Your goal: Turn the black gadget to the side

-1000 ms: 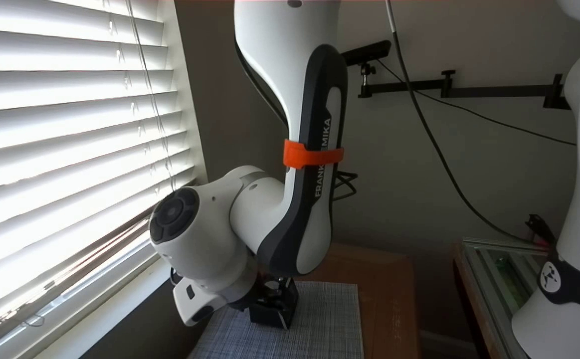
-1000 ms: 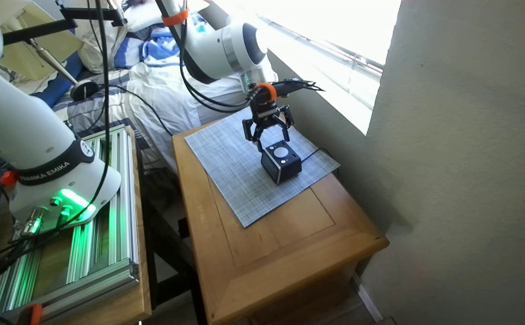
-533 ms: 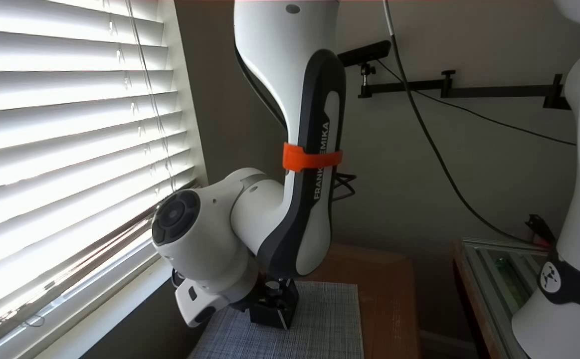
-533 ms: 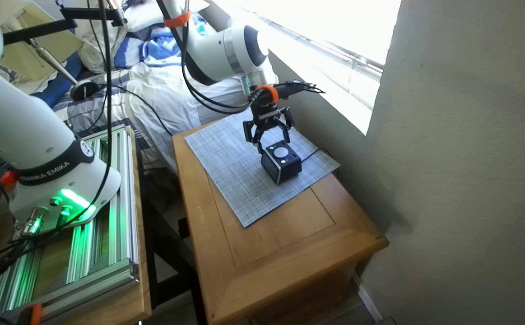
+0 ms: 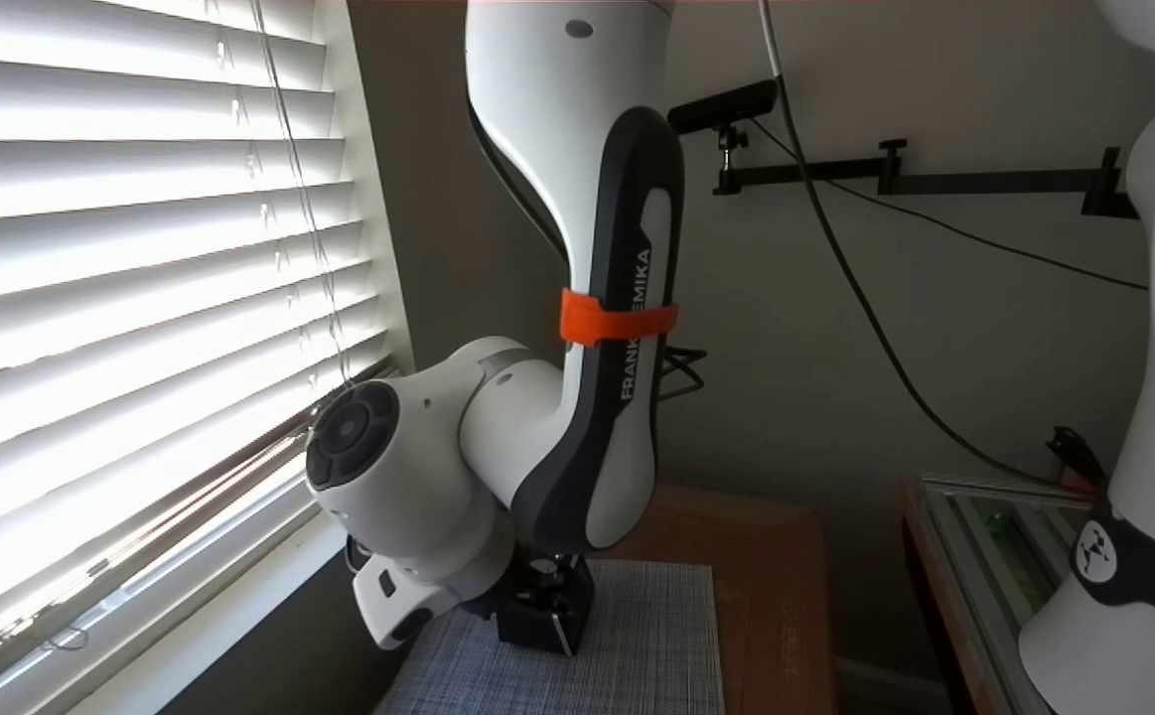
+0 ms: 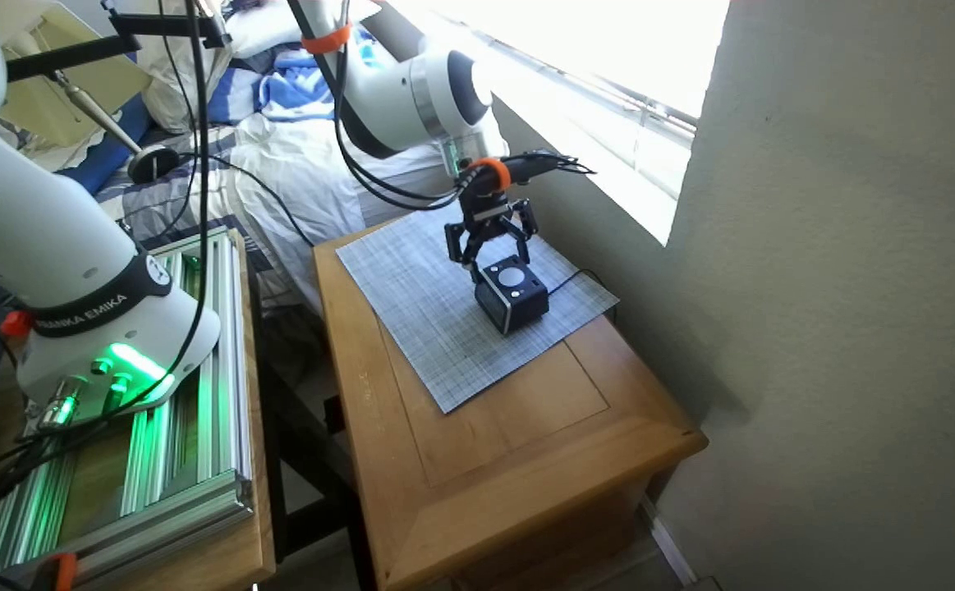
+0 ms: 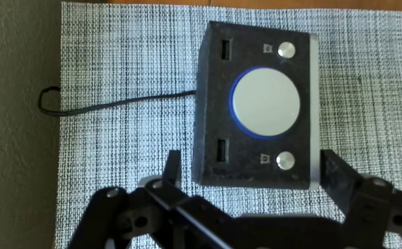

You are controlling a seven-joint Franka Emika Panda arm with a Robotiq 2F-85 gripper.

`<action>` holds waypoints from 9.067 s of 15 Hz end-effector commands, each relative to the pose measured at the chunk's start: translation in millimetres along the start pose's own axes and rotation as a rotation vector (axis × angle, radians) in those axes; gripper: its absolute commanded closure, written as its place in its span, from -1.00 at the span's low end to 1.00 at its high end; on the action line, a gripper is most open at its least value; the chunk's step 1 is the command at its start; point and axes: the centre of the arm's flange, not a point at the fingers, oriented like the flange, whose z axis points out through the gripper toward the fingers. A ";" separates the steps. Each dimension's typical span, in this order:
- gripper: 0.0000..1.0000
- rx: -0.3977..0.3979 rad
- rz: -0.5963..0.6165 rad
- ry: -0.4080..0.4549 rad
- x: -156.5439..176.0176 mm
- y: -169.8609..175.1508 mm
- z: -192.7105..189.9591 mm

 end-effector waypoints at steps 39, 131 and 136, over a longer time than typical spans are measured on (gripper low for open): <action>-0.16 0.034 0.133 0.322 -74.6 1.7 -37.5; -1.00 0.245 0.716 0.576 -110.1 -32.8 -129.8; -1.00 0.248 0.810 0.603 -107.7 -33.0 -154.8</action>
